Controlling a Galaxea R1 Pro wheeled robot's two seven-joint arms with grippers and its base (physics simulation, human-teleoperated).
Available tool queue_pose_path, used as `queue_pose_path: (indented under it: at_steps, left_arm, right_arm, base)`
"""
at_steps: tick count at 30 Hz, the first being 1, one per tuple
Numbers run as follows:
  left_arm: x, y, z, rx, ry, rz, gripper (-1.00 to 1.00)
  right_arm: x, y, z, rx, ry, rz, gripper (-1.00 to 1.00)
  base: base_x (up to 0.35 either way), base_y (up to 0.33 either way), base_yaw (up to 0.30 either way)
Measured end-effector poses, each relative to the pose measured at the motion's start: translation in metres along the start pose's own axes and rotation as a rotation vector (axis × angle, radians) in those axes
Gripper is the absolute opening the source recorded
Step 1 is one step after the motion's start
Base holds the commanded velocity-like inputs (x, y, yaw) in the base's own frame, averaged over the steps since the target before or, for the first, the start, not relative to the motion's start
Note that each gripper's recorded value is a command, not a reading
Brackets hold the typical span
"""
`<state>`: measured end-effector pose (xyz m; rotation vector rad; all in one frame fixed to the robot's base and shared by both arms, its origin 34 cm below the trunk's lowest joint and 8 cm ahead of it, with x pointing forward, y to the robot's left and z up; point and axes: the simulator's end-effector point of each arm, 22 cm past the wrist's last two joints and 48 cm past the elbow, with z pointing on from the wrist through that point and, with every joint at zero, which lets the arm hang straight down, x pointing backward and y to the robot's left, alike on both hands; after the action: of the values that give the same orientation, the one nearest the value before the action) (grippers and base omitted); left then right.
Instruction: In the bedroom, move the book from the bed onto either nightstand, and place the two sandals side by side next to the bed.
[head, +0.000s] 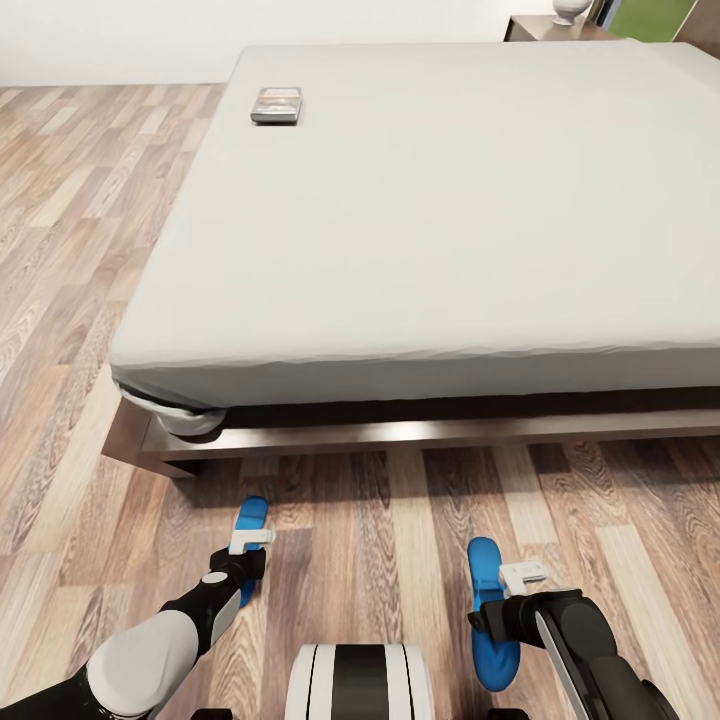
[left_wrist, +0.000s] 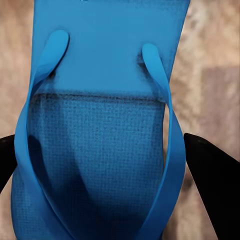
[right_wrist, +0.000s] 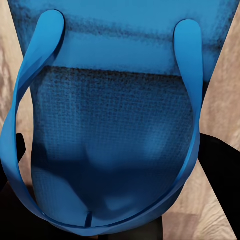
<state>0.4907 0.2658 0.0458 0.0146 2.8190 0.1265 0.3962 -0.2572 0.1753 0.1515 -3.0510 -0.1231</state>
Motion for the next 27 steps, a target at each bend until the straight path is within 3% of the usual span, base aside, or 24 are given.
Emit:
queue_pose_path:
  at_steps: [27]
  left_arm:
    - [0.012,-0.001,0.005,0.001,0.021,0.002,-1.00]
  right_arm:
    - [0.006,0.000,0.007,-0.002,0.020,0.001,-1.00]
  base:
    - [0.000,0.000,0.000]
